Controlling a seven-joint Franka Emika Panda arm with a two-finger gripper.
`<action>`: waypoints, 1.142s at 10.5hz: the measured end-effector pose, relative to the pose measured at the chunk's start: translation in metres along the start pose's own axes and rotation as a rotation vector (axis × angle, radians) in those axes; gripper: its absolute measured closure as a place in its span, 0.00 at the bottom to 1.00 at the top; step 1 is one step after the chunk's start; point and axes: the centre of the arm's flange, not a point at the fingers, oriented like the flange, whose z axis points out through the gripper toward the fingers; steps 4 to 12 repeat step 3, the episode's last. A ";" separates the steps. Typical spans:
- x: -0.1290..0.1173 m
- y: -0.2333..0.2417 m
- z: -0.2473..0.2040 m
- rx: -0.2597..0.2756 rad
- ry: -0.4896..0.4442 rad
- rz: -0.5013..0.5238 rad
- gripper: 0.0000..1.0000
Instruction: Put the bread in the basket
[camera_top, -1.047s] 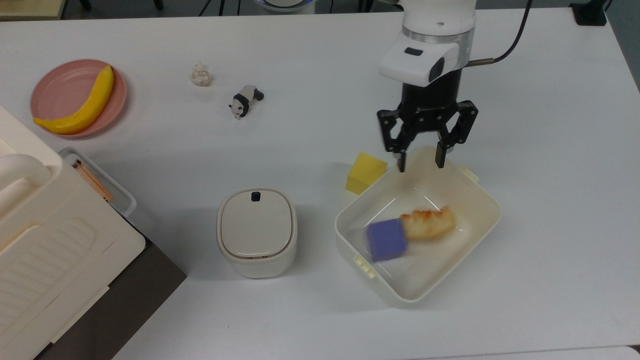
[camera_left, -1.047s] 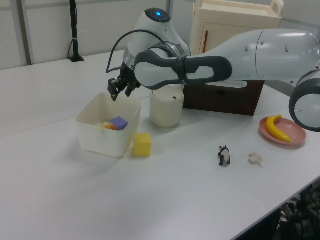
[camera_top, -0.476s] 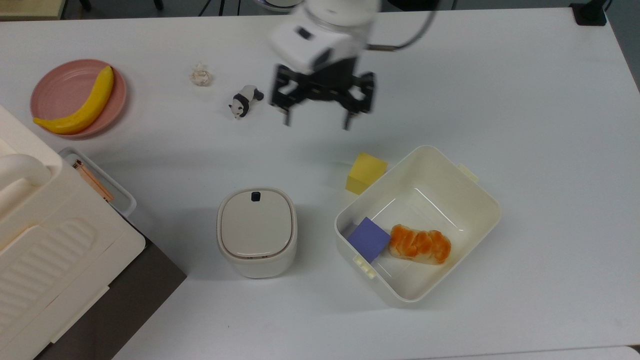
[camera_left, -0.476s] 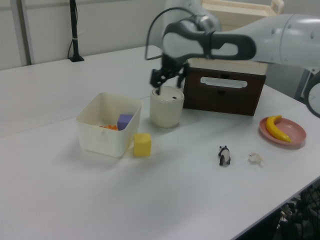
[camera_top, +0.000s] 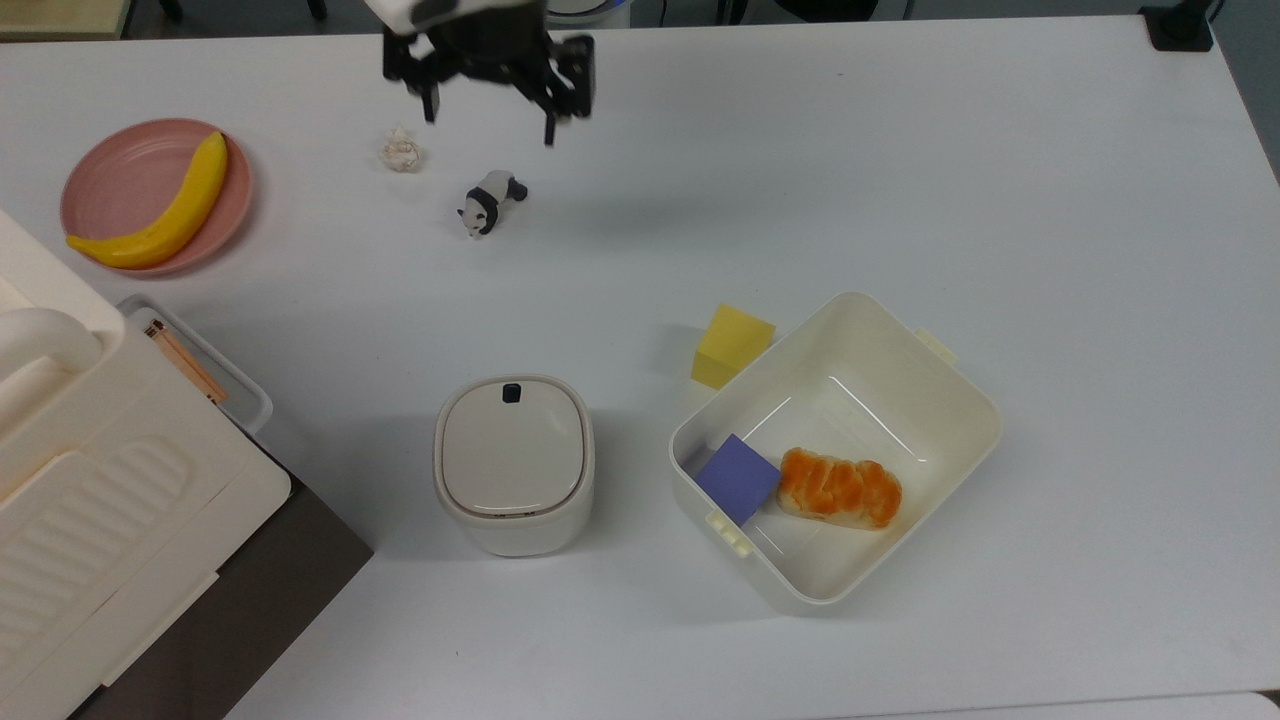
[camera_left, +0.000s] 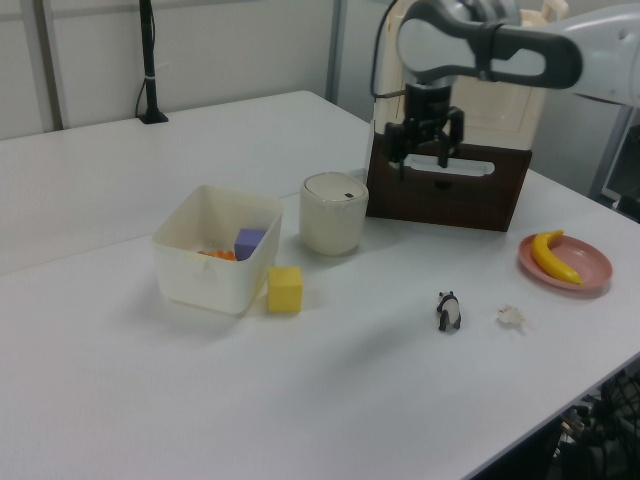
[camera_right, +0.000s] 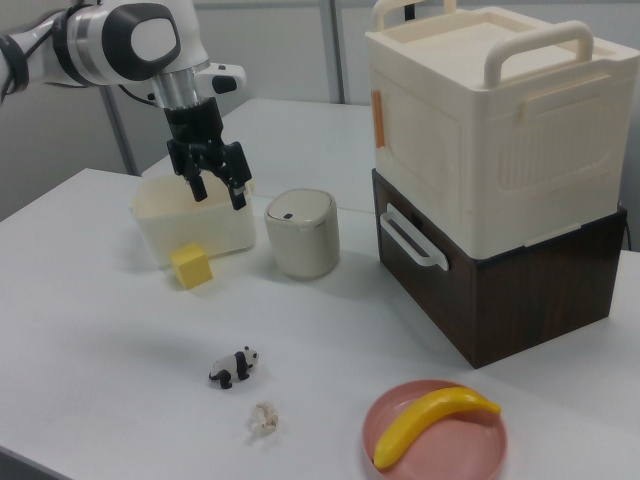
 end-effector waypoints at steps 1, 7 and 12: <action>-0.009 0.014 -0.005 0.028 -0.016 0.018 0.00; -0.020 0.034 -0.019 0.055 -0.011 -0.005 0.00; -0.020 0.034 -0.019 0.055 -0.011 -0.005 0.00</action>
